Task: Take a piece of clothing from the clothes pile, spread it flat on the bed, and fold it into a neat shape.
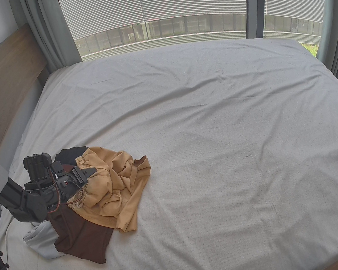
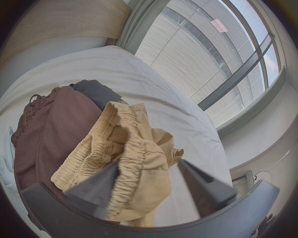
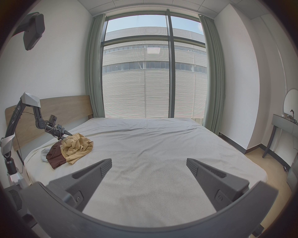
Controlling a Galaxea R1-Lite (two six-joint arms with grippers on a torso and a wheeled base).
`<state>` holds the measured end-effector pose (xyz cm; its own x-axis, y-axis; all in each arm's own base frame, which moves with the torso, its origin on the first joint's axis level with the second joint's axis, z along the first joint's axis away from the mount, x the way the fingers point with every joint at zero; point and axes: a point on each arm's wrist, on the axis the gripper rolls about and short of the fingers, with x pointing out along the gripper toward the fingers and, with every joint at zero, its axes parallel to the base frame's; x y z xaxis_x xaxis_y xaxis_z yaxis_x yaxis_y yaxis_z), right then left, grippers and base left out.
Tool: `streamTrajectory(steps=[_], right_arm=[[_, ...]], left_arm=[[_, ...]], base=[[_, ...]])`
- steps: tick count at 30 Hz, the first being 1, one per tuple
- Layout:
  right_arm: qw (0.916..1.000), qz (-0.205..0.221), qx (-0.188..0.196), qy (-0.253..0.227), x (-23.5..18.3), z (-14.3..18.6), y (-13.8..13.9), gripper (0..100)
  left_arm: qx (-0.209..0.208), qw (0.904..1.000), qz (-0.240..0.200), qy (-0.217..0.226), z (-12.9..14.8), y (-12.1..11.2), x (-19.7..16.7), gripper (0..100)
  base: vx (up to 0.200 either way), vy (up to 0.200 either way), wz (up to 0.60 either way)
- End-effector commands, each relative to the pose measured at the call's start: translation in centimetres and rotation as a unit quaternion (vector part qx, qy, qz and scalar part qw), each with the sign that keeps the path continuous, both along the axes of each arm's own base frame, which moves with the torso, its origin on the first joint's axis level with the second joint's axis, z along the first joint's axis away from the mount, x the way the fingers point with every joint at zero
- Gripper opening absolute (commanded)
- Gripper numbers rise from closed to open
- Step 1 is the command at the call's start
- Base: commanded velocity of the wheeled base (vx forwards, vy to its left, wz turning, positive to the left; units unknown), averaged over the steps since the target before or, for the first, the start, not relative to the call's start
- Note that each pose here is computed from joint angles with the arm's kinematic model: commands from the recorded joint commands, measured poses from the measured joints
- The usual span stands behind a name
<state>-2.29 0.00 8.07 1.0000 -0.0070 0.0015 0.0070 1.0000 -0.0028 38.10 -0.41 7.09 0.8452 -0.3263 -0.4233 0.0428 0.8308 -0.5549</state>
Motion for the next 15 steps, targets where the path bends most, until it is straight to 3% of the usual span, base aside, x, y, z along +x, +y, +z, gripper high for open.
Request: streamTrajectory(steps=[1,10,13,15], right_arm=[[1.0000,0.000,0.001,0.004,0.1,-0.5,0.0,100],[1.0000,0.000,0.001,0.004,0.1,-0.5,0.0,100],[1.0000,0.000,0.001,0.004,0.1,-0.5,0.0,100],[1.0000,0.000,0.001,0.004,0.1,-0.5,0.0,100]], left_arm=[[0.002,1.0000,-0.002,0.008,-0.6,-0.1,0.0,0],[-0.003,1.0000,-0.002,0.009,-0.4,-0.1,-0.5,0],[-0.028,0.9996,0.008,-0.002,1.0,-0.2,-0.9,0],[-0.073,0.9971,0.015,-0.010,2.6,-0.3,-1.5,0]], base=[[0.000,0.000,0.00],[0.000,0.000,0.00],[0.000,0.000,0.00],[0.000,0.000,0.00]])
